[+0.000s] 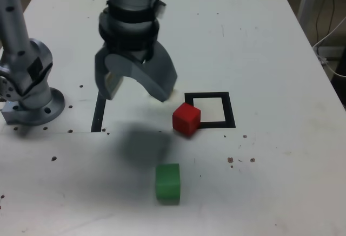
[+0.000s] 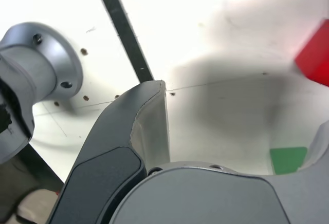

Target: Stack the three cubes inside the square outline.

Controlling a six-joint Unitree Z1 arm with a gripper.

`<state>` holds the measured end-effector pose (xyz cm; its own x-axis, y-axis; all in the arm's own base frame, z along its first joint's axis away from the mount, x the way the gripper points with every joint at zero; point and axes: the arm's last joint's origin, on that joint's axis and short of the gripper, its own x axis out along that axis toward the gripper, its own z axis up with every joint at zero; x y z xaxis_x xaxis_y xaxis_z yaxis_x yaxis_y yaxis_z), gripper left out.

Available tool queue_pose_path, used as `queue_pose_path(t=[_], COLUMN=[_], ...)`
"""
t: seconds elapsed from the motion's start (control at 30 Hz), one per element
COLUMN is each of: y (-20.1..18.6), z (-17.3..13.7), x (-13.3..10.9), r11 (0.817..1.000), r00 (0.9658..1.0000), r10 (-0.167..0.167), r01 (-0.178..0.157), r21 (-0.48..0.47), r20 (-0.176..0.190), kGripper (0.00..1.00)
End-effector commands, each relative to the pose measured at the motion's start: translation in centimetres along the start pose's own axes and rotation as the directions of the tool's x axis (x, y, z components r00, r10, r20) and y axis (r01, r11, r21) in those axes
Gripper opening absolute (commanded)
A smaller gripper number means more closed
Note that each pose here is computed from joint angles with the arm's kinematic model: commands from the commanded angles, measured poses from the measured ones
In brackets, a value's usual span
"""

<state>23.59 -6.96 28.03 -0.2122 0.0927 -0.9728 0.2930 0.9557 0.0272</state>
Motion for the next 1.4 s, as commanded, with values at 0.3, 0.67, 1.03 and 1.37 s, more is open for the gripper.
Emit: queue_pose_path(t=[0.3, 0.67, 1.03, 1.37], y=[-0.1, -0.1, 0.2, 1.0], z=[3.8, 6.9, 10.2, 11.5], x=[0.0, 1.5, 3.4, 5.1], r11=[0.982, 0.971, 0.967, 0.976], r00=[0.9983, 0.9962, 0.9956, 0.9968], r10=[0.057, 0.087, 0.091, 0.067], r01=[-0.059, -0.086, -0.082, -0.056], r21=[0.182, 0.225, 0.241, 0.211], r20=[0.017, 0.002, -0.023, -0.043], kGripper=[0.99, 0.99, 0.94, 0.42])
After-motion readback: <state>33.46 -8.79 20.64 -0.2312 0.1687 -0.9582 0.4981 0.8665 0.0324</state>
